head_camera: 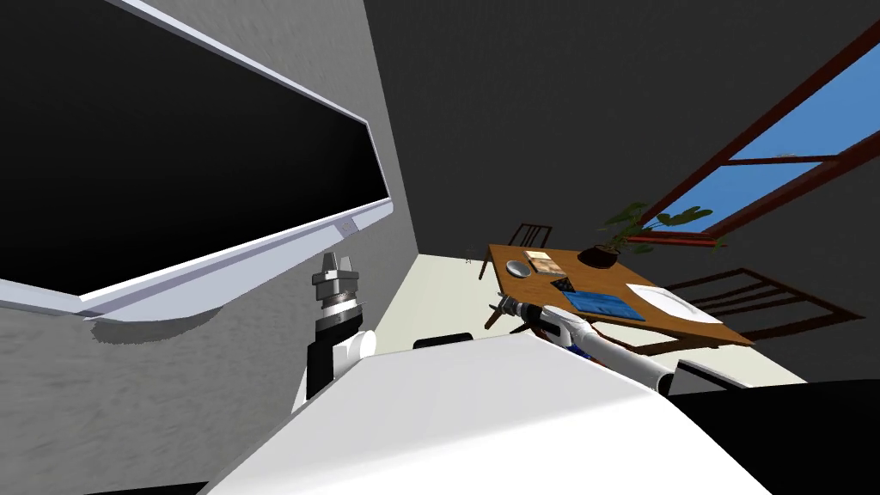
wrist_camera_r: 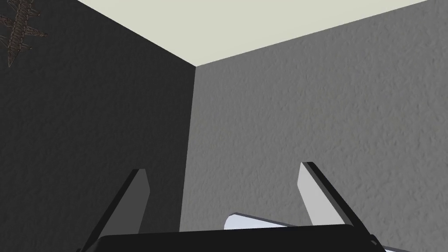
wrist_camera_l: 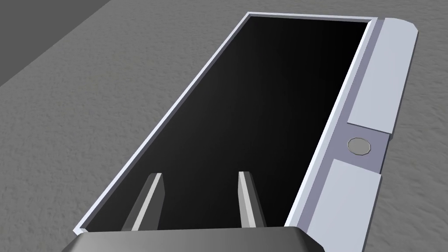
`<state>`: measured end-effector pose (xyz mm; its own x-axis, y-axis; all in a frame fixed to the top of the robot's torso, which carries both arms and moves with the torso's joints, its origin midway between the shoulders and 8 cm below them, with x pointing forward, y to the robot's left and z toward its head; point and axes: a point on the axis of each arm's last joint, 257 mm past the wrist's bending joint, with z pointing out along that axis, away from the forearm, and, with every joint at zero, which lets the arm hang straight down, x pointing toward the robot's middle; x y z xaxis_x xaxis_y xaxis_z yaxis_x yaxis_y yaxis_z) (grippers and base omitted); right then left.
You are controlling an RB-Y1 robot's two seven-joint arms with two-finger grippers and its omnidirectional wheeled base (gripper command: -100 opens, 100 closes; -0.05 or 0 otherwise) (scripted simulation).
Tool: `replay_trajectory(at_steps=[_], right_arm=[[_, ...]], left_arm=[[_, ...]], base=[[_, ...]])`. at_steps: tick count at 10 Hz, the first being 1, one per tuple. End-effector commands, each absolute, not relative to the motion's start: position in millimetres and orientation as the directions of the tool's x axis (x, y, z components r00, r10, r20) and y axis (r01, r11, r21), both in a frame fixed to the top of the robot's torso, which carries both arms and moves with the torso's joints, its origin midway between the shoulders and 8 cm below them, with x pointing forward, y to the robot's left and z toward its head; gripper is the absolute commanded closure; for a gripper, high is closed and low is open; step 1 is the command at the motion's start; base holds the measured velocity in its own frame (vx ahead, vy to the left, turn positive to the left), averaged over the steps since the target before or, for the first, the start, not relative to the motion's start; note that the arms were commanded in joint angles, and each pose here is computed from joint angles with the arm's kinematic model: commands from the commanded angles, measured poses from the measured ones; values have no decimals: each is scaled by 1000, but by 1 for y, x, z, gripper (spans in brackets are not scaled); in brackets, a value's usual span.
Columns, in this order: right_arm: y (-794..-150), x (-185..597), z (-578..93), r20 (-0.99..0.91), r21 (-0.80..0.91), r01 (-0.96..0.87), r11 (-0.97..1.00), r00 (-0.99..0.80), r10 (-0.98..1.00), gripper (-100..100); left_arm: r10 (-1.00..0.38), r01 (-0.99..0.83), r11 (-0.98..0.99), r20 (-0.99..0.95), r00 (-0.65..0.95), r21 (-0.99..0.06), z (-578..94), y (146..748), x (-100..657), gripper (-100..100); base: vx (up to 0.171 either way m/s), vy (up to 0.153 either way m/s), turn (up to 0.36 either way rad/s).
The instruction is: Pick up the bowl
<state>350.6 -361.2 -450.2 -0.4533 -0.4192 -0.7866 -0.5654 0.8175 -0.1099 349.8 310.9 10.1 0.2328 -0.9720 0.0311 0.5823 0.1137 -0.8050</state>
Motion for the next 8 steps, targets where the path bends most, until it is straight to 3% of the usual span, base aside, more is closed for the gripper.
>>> replay_trajectory(at_steps=[1, 6, 8], right_arm=[[-395, 343, -458, -731, -166, -584, 795, -468, -496, -100], [-471, 316, -471, -602, -248, -596, 764, -523, -603, -100], [-530, 293, -471, -490, -303, -616, 728, -555, -673, -100]], left_arm=[[-972, 582, 114, 31, 233, -805, 10, 311, 350, 0], [-972, 582, 114, 31, 233, -805, 10, 311, 350, 0], [-972, 582, 114, 31, 233, -805, 10, 311, 350, 0]], base=[[39, -1, 170], [47, -20, 115], [66, -42, 178]])
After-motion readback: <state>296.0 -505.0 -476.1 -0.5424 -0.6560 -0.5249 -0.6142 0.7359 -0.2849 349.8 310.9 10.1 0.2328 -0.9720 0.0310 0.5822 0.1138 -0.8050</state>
